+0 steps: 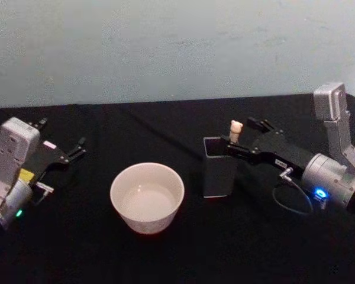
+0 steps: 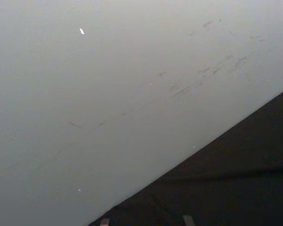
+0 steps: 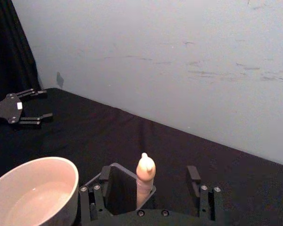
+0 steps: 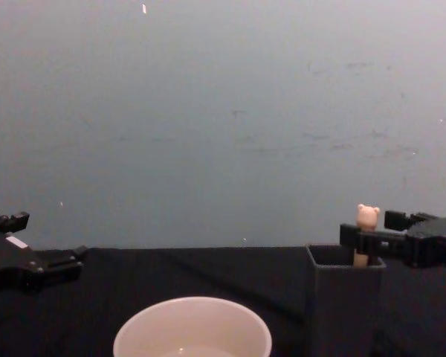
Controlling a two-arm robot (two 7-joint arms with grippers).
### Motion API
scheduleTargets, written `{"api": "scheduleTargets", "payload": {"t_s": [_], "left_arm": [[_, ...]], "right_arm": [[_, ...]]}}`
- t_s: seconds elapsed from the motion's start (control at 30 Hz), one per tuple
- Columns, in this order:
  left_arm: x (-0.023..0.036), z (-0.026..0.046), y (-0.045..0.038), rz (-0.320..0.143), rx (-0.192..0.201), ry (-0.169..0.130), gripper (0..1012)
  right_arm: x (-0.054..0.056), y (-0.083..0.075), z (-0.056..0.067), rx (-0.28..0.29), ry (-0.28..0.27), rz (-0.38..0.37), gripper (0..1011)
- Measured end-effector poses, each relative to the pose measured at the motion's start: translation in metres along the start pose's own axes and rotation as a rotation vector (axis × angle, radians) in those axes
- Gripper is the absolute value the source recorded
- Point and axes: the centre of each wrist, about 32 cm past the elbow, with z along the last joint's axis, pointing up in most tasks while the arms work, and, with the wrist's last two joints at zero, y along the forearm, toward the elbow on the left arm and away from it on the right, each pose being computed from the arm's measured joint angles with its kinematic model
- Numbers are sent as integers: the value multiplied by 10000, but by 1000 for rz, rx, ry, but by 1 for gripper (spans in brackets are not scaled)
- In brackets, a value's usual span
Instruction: Pick up the stirring spoon with one hand, stir inside the cup, then place it back in its original position.
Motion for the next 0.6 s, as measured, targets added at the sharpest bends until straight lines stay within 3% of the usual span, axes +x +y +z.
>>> {"api": "scheduleTargets", "payload": {"t_s": [0.6], "left_arm": [[0,0,0,0,0,0,1001]], "right_arm": [[39,47,7,-16,7,3,1002]]}}
